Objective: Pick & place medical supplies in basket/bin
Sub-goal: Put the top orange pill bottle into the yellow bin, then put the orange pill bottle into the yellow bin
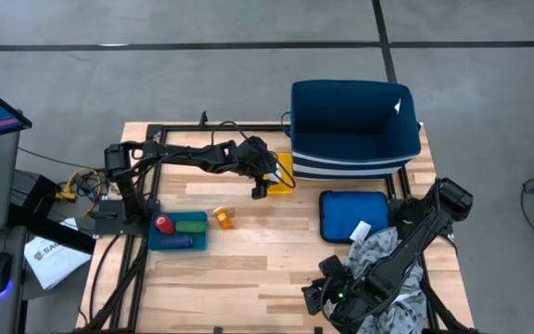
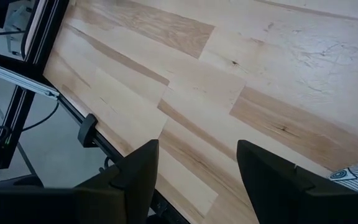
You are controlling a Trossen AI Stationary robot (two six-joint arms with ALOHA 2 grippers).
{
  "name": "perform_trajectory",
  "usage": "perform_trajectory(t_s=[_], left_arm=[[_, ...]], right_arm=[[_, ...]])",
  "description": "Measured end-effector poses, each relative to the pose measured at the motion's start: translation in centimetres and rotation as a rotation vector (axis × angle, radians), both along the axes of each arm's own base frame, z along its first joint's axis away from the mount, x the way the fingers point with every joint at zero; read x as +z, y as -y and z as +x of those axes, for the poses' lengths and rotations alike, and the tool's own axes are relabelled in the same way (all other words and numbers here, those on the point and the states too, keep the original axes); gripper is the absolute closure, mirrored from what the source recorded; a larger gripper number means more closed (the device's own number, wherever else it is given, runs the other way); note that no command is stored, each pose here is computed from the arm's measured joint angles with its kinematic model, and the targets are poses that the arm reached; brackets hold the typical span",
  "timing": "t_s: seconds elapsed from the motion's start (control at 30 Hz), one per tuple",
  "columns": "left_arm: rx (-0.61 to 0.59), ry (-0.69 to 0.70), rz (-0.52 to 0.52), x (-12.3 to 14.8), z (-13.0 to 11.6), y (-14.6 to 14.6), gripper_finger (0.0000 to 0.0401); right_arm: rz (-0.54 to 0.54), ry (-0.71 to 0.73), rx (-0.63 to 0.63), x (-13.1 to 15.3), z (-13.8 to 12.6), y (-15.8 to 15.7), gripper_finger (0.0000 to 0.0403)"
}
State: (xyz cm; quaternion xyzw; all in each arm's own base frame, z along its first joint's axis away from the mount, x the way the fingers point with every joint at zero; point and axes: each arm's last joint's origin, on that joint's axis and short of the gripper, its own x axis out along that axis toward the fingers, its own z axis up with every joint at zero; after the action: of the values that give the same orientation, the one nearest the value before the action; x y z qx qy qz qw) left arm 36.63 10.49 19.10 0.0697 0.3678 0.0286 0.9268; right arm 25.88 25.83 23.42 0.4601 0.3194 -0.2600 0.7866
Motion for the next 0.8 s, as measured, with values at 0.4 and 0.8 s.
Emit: perform_trajectory(t_s=[0.4, 0.8], left_arm=[[-0.015, 0.033, -0.009, 0.2, 0.2, 0.0, 0.0161], [-0.004, 0.044, -0.019, 1.3, -0.3, 0.1, 0.0155]], right_arm=[[-0.007, -0.003, -0.004, 0.0, 0.2, 0.2, 0.0189], [-0.003, 0.002, -0.002, 0.0, 0.2, 0.2, 0.0189]])
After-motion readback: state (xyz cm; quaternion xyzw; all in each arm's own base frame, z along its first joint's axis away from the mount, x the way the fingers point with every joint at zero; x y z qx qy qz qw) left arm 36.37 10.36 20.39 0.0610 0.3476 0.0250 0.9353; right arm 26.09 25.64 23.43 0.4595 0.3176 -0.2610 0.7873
